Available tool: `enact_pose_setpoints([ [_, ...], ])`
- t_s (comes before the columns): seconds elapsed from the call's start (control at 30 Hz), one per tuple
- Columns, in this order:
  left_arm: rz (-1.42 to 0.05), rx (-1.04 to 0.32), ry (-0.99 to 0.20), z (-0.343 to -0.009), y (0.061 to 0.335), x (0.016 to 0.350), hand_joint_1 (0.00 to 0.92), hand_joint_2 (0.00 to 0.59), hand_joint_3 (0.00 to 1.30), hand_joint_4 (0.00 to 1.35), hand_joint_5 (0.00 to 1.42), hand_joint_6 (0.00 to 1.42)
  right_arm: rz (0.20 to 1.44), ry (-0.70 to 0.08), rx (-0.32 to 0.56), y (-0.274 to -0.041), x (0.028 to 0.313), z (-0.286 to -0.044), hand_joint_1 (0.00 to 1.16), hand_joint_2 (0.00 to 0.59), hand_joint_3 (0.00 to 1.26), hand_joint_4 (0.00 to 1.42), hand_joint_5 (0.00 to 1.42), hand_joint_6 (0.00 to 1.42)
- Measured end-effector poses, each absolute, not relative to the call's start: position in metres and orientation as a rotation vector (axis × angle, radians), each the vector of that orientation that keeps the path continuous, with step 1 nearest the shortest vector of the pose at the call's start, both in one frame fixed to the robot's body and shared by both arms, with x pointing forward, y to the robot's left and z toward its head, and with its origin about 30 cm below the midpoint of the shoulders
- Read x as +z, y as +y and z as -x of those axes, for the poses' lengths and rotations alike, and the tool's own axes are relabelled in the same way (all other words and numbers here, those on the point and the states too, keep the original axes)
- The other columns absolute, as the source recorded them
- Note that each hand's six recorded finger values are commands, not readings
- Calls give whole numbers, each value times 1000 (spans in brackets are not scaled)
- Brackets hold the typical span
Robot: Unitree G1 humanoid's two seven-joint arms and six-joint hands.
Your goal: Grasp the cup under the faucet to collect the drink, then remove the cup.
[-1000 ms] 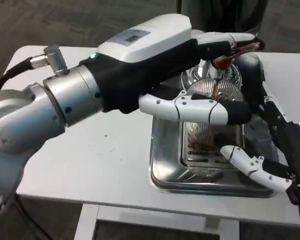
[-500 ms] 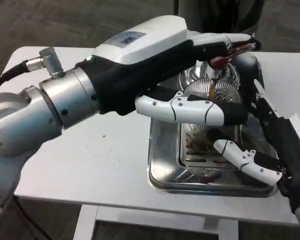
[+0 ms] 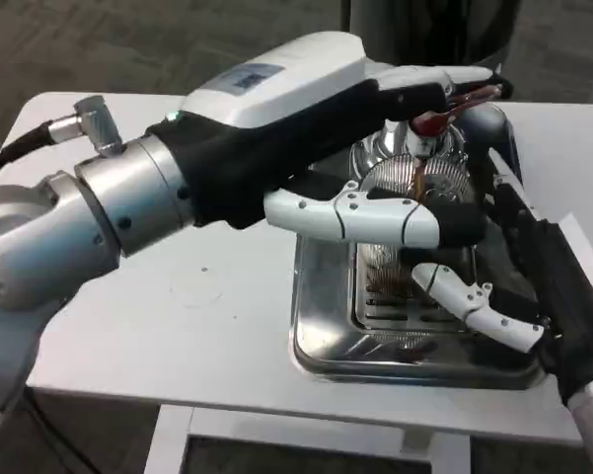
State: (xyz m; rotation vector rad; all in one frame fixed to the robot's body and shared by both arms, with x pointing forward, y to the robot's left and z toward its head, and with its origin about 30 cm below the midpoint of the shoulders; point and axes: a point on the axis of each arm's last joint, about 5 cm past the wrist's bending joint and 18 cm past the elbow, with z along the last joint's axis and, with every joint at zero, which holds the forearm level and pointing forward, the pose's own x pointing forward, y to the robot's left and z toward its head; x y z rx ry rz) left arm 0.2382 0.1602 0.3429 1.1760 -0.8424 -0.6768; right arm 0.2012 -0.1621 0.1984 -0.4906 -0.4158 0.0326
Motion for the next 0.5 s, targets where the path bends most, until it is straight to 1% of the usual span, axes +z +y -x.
enact_pose_setpoints([
  [0.13,-1163,-677,-838,-238,161,342,0,91,153,86,177,109,490,-412,33,-162,198,-202,585,255,44,51,133,196],
  [0.37,-1077,-677,-819,-242,166,337,0,91,153,86,177,109,490,-412,33,-162,198,-202,581,259,45,54,135,196],
  [0.5,-1061,-680,-815,-243,167,337,0,92,153,86,177,109,489,-412,31,-162,198,-202,578,262,45,54,136,196],
])
